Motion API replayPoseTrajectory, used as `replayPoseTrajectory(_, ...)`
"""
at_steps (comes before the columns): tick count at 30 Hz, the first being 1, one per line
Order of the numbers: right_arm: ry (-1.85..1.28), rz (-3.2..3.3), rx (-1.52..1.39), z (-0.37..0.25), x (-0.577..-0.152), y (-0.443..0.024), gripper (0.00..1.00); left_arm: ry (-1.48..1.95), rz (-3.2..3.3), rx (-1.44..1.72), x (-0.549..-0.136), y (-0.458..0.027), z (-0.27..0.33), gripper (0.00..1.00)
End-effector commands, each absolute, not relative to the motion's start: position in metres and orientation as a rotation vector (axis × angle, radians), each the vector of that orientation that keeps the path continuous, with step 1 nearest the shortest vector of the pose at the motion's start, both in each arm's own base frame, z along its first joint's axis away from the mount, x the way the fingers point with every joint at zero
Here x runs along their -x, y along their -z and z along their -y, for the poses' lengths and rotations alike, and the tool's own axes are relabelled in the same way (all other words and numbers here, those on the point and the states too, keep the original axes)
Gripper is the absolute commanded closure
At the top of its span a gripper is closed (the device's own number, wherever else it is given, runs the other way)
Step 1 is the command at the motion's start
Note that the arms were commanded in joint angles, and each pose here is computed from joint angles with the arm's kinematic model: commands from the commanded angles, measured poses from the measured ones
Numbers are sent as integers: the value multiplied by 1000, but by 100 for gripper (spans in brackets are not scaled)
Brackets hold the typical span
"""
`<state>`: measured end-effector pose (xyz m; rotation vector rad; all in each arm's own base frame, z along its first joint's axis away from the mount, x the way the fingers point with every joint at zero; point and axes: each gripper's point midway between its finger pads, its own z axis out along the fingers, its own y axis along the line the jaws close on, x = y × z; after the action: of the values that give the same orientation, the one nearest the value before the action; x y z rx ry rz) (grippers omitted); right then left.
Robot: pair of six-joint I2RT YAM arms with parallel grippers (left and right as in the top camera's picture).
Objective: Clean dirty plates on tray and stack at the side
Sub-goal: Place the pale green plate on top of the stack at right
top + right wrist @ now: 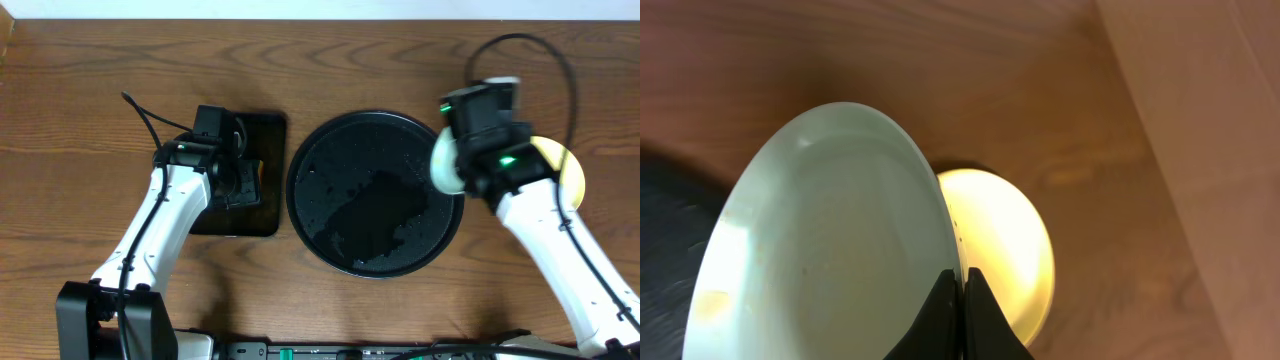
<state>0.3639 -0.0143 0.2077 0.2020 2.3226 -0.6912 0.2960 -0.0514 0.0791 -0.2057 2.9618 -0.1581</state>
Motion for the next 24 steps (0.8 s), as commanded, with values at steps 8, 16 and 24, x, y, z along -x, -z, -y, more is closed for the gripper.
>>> replayPoseTrajectory(8, 518, -2388, -635, 108, -356, -185, 99, 158, -2954, 217, -298, -82, 51, 37)
replayPoseTrajectory(16, 414, -2515, -720, 123, -350, -147, 99, 157, -2955, 218, -298, -82, 51, 37)
replayPoseTrajectory(24, 158, -2614, -673, 89, -350, -134, 99, 157, -2955, 218, -298, -82, 51, 37)
